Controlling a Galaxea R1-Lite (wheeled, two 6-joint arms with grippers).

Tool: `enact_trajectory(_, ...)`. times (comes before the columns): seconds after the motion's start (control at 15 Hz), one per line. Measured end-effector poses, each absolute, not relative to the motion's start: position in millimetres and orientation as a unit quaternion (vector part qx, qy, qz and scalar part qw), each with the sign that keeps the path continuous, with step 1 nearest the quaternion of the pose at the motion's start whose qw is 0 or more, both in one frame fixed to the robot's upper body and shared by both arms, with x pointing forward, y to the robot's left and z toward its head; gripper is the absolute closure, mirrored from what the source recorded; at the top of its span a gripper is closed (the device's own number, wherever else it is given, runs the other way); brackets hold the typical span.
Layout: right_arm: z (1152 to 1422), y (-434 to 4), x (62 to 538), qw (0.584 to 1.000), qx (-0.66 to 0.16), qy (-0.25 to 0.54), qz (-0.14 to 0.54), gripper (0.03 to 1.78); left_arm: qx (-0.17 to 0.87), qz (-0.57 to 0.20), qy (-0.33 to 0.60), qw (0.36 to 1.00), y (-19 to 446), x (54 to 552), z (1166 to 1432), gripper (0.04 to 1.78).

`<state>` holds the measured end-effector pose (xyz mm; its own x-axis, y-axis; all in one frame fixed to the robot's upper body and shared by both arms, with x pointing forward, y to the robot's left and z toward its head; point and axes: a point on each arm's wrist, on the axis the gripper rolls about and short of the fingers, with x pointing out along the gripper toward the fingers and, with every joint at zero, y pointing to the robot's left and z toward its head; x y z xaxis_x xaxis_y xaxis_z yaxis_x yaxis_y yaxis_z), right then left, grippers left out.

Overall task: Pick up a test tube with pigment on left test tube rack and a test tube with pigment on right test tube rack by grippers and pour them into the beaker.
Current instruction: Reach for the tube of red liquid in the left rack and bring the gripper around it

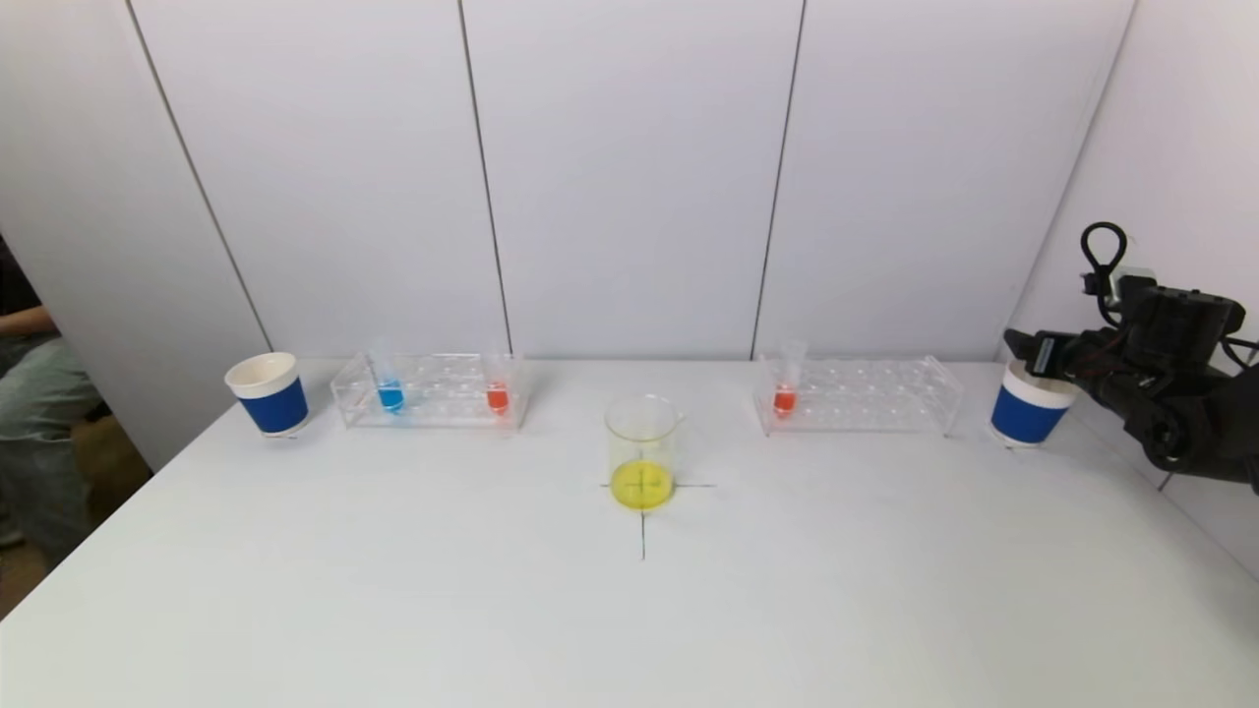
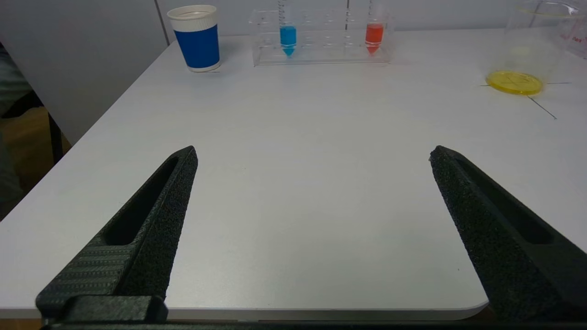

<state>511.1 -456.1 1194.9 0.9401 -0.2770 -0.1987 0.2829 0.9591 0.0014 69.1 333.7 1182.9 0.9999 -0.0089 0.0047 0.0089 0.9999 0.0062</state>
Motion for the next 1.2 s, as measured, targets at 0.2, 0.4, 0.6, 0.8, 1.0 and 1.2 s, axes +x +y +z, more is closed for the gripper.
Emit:
enact_trajectory(0.2,1195.4,-456.0,510.8,0.985,0.015,0.099,-0.142,0.04,0.003,-0.004,-0.003,1.000,333.7,69.1,1182.9,0.05)
enact_trajectory(0.4,1196.0,-455.9,510.5,0.985,0.015,0.098,-0.142,0.04,0.003,-0.004,-0.003,1.000,333.7,69.1,1182.9,0.05)
enact_trajectory(0.6,1198.5,-454.5,507.2,0.985,0.014,0.099,-0.141,0.04,0.003,-0.004,-0.003,1.000,333.7,69.1,1182.9,0.05)
enact_trajectory(0.8,1211.9,-446.5,498.2,0.987,0.013,0.091,-0.132,0.04,0.003,-0.004,-0.003,1.000,333.7,69.1,1182.9,0.05)
enact_trajectory(1.0,1233.9,-424.0,480.7,0.991,0.011,0.080,-0.111,0.04,0.003,-0.004,-0.003,1.000,333.7,69.1,1182.9,0.05)
enact_trajectory(1.2,1256.1,-390.8,456.8,0.995,0.009,0.065,-0.077,0.04,0.003,-0.004,-0.003,1.000,333.7,69.1,1182.9,0.05)
